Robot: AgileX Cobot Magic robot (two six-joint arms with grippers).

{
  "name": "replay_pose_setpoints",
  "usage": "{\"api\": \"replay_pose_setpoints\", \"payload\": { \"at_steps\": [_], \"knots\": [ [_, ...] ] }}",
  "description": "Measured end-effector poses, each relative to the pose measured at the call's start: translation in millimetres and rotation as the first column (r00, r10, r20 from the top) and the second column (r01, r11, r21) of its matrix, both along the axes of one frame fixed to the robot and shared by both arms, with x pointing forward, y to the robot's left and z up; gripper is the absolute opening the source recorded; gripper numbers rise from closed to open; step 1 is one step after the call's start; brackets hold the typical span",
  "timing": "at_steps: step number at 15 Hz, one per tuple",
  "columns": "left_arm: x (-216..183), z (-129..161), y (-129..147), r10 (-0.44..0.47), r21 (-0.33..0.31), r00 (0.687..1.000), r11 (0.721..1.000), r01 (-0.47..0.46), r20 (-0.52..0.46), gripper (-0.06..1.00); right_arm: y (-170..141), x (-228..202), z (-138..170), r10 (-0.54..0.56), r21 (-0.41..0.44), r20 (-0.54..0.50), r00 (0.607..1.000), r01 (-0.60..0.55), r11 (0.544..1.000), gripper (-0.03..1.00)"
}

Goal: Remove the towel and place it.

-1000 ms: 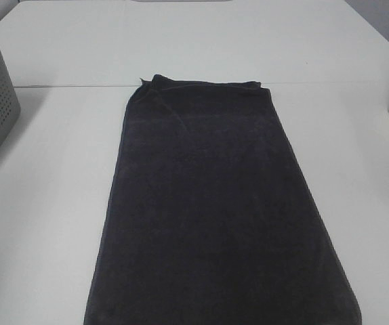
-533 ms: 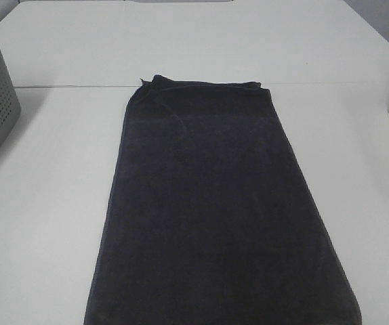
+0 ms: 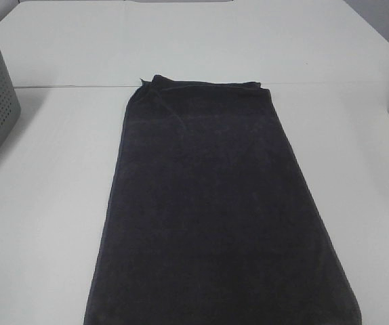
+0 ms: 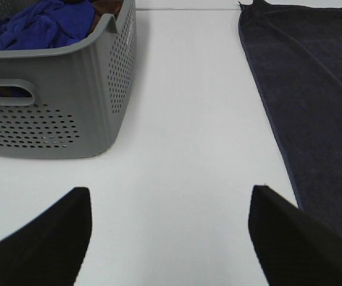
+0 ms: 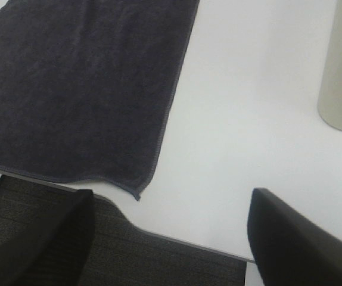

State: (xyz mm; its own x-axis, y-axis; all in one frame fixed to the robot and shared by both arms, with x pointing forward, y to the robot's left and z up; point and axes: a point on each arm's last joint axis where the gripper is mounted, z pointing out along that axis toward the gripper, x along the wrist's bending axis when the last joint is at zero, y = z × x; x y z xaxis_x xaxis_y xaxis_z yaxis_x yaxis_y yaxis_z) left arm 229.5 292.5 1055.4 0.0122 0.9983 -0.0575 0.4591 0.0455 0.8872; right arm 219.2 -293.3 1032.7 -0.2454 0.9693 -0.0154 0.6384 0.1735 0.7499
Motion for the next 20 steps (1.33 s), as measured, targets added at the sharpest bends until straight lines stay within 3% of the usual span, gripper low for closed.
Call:
{"api": "replay_pose_setpoints", "payload": {
  "at_steps": [4,20],
  "knots": [
    [0.0,0.0,-0.5,-0.006,0.000,1.000,1.000,0.006,0.001,0.69,1.3,9.4,-3.1,-0.006,0.016,0.061,0.998,0.005,1.000,0.70],
    [0.1,0.3,-1.1,-0.017,0.006,1.000,1.000,0.017,0.004,0.69,1.8,9.9,-4.0,-0.003,0.021,0.059,0.998,0.002,1.000,0.70]
  ]
}}
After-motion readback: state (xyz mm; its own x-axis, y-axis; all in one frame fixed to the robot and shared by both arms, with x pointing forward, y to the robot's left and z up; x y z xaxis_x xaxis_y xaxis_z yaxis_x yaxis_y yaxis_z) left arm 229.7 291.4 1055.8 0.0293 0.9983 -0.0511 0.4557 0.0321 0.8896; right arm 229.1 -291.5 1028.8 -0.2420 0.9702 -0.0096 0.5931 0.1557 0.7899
